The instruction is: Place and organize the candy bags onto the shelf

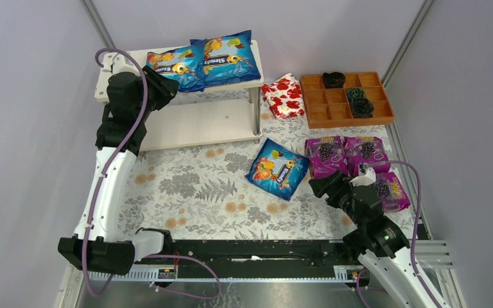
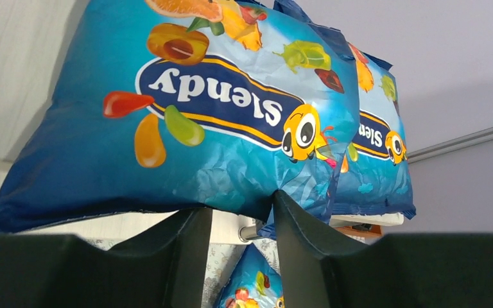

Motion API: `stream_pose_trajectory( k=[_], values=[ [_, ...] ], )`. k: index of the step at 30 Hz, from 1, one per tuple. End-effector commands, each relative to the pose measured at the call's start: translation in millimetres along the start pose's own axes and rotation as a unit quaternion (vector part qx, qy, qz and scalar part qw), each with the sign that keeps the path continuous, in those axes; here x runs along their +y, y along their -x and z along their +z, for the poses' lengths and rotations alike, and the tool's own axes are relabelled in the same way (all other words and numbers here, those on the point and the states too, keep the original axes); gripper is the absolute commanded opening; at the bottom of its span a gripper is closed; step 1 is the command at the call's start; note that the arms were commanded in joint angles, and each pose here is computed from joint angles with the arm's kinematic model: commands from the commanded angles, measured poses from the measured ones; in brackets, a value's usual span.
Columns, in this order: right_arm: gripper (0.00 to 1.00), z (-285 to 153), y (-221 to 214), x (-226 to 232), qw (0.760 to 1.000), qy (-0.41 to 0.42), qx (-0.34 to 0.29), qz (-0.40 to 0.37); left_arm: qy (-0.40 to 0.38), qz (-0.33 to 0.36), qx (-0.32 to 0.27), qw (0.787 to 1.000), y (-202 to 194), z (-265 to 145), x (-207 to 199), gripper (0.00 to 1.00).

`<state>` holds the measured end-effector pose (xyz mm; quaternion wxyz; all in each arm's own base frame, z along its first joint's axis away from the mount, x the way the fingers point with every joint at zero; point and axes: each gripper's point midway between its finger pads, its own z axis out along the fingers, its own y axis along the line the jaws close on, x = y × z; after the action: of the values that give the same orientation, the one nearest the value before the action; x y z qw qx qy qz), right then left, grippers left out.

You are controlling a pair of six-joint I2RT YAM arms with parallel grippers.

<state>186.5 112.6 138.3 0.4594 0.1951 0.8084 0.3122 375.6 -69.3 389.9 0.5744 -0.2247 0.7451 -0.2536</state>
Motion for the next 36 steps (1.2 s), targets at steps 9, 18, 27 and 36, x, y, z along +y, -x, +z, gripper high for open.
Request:
stream_pose_trajectory(
  k=[9, 18, 27, 36],
  values=[
    [0.86, -0.4, 0.8, -1.9, 1.000, -0.002, -0.005, 0.001, -0.050, 0.050, -0.063, 0.995, 39.7, 17.1, -26.9, 0.36],
    [0.86, 3.1, -0.8, -1.7, 1.000, -0.002, -0.001, 0.000, -0.063, 0.063, -0.034, 0.995, 19.9, 6.1, -22.8, 0.51],
    [0.86, 9.0, -4.7, 0.8, 1.000, 0.004, 0.008, -0.003, -0.089, 0.103, -0.084, 0.987, 58.3, -47.4, -51.5, 0.95],
    [0.86, 13.2, -8.2, 5.6, 1.000, 0.011, 0.021, 0.001, -0.107, 0.067, -0.092, 0.988, 76.6, -23.0, -71.6, 0.99]
  ],
)
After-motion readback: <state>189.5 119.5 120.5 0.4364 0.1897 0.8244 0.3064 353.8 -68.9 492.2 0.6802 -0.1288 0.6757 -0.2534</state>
